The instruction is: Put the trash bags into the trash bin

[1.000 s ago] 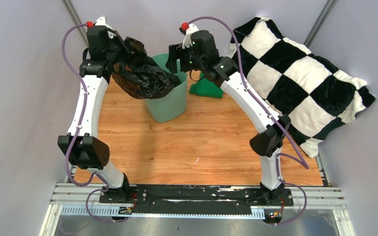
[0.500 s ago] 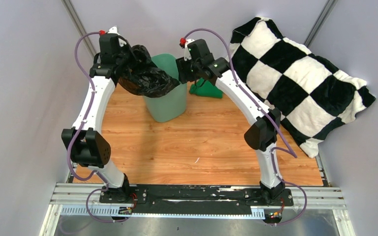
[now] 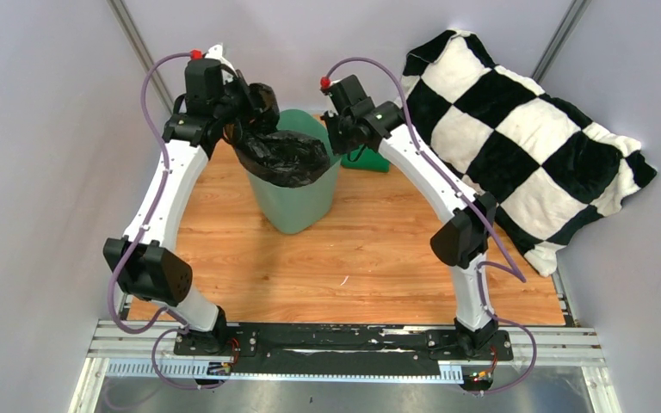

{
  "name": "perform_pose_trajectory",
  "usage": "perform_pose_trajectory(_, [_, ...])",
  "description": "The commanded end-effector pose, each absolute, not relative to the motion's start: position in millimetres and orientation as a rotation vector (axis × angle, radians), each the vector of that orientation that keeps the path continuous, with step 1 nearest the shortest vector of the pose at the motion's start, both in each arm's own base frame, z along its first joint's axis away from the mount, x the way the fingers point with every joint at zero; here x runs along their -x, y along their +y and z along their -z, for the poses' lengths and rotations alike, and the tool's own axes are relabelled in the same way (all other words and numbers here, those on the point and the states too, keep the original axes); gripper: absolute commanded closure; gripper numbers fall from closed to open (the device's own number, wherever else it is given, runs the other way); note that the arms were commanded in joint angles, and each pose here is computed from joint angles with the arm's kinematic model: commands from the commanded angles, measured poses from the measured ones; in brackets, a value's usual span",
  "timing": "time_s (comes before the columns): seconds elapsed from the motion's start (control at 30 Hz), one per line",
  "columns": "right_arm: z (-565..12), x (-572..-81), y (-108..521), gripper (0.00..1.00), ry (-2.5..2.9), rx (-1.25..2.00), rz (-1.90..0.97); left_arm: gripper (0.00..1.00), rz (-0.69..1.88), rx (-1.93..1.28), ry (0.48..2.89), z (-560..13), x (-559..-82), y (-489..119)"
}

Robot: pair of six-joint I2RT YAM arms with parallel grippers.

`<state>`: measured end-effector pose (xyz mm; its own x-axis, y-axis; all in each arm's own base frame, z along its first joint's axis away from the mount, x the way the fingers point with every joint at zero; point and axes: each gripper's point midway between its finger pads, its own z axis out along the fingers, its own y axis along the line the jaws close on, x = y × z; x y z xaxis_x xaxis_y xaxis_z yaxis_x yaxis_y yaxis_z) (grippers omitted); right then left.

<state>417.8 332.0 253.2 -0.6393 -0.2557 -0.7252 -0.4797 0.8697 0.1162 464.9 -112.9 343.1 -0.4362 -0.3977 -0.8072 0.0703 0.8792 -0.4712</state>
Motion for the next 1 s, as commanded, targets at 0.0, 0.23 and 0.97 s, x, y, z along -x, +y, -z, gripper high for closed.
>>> perform_pose_trajectory(0.0, [-277,-380,291,1.00,2.329,0.440,-0.291,1.00,0.630,0.159,1.928,-371,-429,-140])
perform_pose_trajectory(0.23, [-261,-329,265,1.00,2.325,0.380,-0.217,1.00,0.703,0.111,1.918,-373,-390,-163])
perform_pose_trajectory(0.97, [-362,-280,238,0.24,1.884,0.565,-0.365,1.00,0.880,0.001,1.870,-407,-345,-185])
